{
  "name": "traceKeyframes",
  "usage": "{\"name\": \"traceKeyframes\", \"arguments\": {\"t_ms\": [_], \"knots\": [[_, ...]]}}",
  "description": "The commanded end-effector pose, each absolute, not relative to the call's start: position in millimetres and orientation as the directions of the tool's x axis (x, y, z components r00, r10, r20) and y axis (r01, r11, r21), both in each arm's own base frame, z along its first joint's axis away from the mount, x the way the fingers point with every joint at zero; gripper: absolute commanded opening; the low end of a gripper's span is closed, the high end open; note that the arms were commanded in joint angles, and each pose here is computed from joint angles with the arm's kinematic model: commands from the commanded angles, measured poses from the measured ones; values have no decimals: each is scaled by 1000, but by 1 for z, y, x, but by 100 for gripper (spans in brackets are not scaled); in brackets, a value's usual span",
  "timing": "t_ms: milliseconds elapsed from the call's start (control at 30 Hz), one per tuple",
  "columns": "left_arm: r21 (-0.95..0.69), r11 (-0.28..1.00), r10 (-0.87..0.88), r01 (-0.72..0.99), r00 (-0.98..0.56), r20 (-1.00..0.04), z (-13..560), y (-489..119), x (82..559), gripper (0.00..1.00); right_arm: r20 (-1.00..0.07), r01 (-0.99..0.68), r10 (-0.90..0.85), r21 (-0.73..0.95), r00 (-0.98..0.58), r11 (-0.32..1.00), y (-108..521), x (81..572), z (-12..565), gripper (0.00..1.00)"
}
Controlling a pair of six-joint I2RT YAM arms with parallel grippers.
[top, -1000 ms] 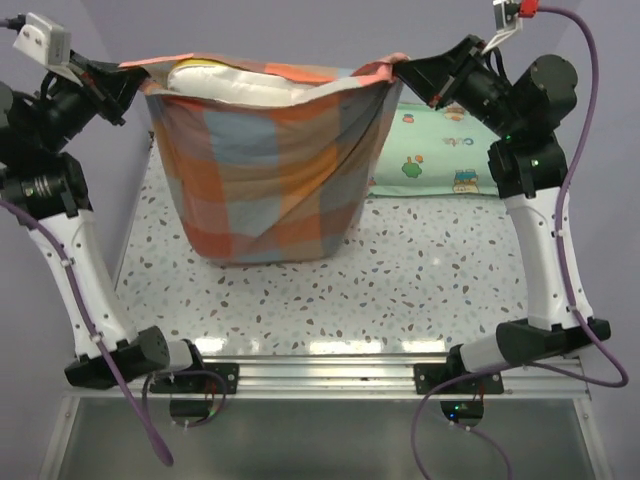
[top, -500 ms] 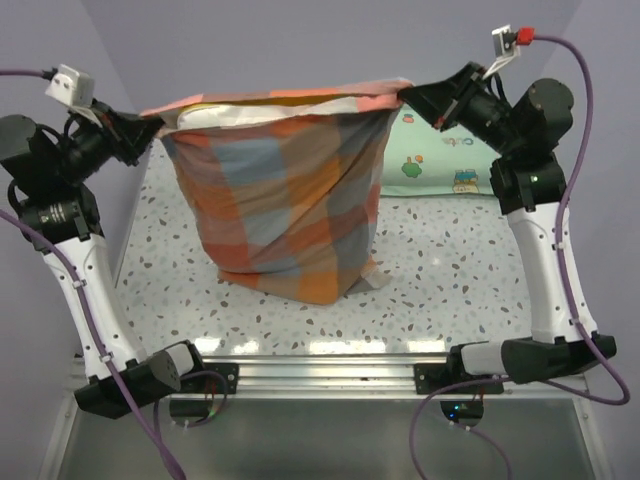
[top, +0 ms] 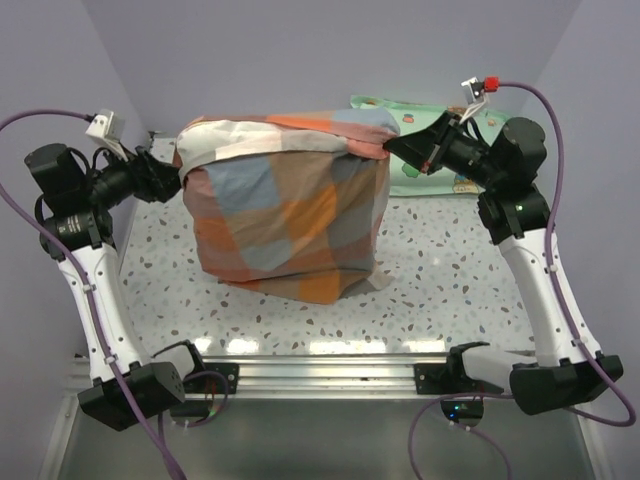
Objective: Put the pillow into the pillowcase
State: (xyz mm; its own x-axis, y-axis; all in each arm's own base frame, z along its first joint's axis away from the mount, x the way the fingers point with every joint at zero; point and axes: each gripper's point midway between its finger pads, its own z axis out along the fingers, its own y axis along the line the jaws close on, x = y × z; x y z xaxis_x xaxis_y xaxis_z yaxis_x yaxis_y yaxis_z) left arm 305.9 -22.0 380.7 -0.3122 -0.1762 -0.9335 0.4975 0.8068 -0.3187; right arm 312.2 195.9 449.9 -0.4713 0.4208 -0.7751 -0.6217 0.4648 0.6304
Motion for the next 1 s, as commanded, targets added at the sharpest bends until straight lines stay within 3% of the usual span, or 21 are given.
{"name": "traceKeyframes", "arguments": {"t_ms": [0, 433, 533, 567, 667, 767, 800, 833, 867, 967], "knots": [[-363, 756, -242, 545, -282, -928, 412, -35, 296, 67, -796, -667, 423, 599, -433, 443, 196, 295, 469, 0], [-417, 708, -330, 570, -256, -909, 461, -43, 292, 67, -813, -707, 421, 568, -402, 422, 197, 287, 488, 0], [-426, 703, -343, 569, -253, -904, 465, -42, 295, 53, -819, -720, 424, 556, -387, 415, 197, 284, 494, 0], [-410, 708, -336, 575, -237, -912, 471, -42, 296, 35, -821, -725, 426, 550, -379, 415, 197, 283, 498, 0], [-364, 724, -323, 587, -177, -929, 496, -38, 300, 0, -845, -741, 428, 506, -322, 441, 194, 285, 513, 0], [-135, 734, -268, 666, 101, -958, 585, -41, 295, 0, -884, -780, 447, 373, -135, 503, 184, 292, 572, 0], [-111, 741, -277, 662, 151, -949, 613, -41, 293, 0, -876, -758, 472, 372, -95, 536, 179, 315, 585, 0], [13, 752, -240, 659, 292, -926, 670, -43, 285, 0, -869, -755, 494, 342, -27, 560, 169, 319, 610, 0], [108, 747, -215, 656, 392, -895, 699, -48, 273, 0, -843, -779, 526, 250, 117, 575, 157, 293, 669, 0], [172, 755, -230, 633, 500, -835, 729, -52, 251, 0, -758, -743, 560, 154, 334, 651, 128, 269, 734, 0]]}}
